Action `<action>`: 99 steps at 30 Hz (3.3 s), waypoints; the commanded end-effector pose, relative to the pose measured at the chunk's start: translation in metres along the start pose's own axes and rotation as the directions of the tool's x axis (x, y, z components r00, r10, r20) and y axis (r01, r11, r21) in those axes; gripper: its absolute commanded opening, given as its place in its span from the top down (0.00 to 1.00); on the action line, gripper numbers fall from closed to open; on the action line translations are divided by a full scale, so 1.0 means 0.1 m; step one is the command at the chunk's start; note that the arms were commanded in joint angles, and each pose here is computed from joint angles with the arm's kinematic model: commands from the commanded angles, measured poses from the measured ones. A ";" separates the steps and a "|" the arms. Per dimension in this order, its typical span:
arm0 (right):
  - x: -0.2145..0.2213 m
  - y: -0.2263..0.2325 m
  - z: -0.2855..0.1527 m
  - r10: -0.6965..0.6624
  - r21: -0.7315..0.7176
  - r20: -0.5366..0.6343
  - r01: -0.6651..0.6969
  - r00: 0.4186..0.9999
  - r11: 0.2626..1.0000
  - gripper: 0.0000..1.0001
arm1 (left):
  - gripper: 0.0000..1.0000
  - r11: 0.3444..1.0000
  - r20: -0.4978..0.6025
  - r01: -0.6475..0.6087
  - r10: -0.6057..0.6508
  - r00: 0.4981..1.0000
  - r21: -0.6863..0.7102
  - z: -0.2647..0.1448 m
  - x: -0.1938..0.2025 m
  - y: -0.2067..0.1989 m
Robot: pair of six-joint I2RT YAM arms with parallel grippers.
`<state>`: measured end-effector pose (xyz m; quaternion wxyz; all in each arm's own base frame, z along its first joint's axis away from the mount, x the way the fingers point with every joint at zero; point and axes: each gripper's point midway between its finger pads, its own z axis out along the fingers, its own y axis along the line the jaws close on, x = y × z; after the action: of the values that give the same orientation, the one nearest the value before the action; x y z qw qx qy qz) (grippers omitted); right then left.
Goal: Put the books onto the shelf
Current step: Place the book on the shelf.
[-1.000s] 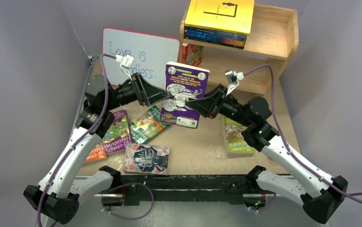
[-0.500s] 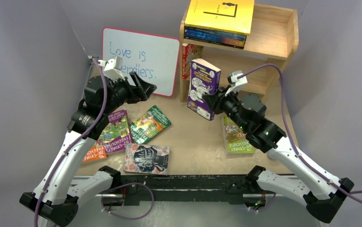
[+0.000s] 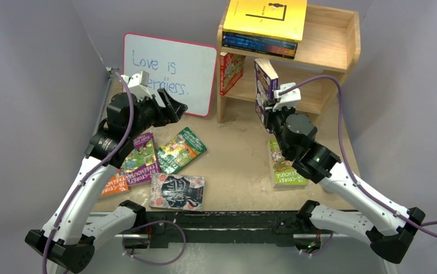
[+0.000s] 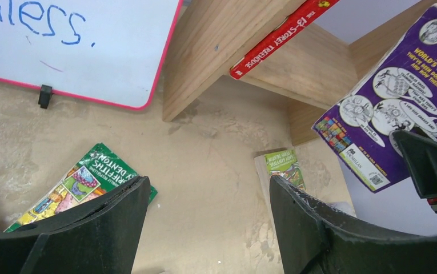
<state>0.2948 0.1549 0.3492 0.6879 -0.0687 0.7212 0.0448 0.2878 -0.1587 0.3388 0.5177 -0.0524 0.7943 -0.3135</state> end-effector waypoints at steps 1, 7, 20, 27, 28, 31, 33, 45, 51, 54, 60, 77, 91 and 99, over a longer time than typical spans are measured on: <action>-0.60 -0.23 0.02 0.039 0.124 0.214 -0.067 0.976 0.990 1.00 | 0.25 1.000 0.035 -0.017 0.017 0.999 -0.003 0.05 -0.06 0.02; -0.51 -0.16 0.17 -0.022 0.146 0.220 -0.011 0.975 0.989 1.00 | 0.25 1.000 0.015 -0.015 0.015 1.000 -0.015 0.11 0.02 0.08; -0.36 -0.17 0.43 -0.035 0.148 0.250 -0.003 0.968 0.989 1.00 | 0.26 0.999 -0.006 -0.009 0.009 1.000 -0.035 0.16 0.14 0.17; -0.40 -0.42 0.46 0.006 0.255 0.271 -0.078 0.963 0.964 1.00 | 0.26 0.999 -0.013 -0.006 0.005 1.000 -0.039 0.17 0.19 0.21; -0.40 -0.44 0.47 0.008 0.268 0.276 -0.085 0.961 0.960 1.00 | 0.26 0.999 -0.014 -0.005 0.005 1.000 -0.040 0.17 0.20 0.22; -0.41 -0.55 0.46 0.033 0.333 0.282 -0.129 0.959 0.934 1.00 | 0.26 0.999 -0.019 -0.007 0.006 1.000 -0.045 0.18 0.23 0.24; -0.39 -0.65 0.43 0.065 0.377 0.296 -0.179 0.953 0.909 1.00 | 0.26 0.999 -0.021 -0.006 0.005 1.000 -0.046 0.18 0.24 0.24; -0.52 -0.99 0.16 0.153 0.456 0.423 -0.355 0.893 0.816 1.00 | 0.27 0.999 -0.034 0.008 -0.009 0.999 -0.044 0.21 0.33 0.28; -0.64 -1.01 0.07 0.171 0.403 0.484 -0.393 0.858 0.827 1.00 | 0.27 0.999 -0.038 0.015 -0.017 0.999 -0.037 0.24 0.35 0.28; -0.67 -1.07 -0.03 0.155 0.408 0.506 -0.394 0.849 0.824 1.00 | 0.27 0.999 -0.039 0.015 -0.017 0.999 -0.036 0.25 0.35 0.28; -0.67 -1.36 -0.29 0.110 0.484 0.541 -0.415 0.834 0.770 1.00 | 0.27 0.999 -0.043 0.014 -0.016 0.999 -0.039 0.25 0.37 0.29; -0.54 -0.64 0.61 0.026 0.281 0.430 -0.161 0.902 0.946 1.00 | 0.27 0.998 -0.062 0.002 -0.006 0.998 -0.057 0.25 0.43 0.35; -0.90 -0.06 0.82 0.030 0.027 0.587 -0.056 0.809 0.998 1.00 | 0.27 0.997 -0.069 -0.010 0.004 0.998 -0.075 0.27 0.45 0.40; -1.16 -0.28 0.46 0.026 0.059 0.664 -0.087 0.747 0.994 1.00 | 0.27 0.998 -0.075 -0.002 -0.003 0.997 -0.063 0.30 0.48 0.38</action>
<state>0.4018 0.1632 0.3249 0.7877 -0.0686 0.6122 -0.0070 0.2956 -0.1593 0.2677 0.4725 -0.0639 0.8312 -0.2858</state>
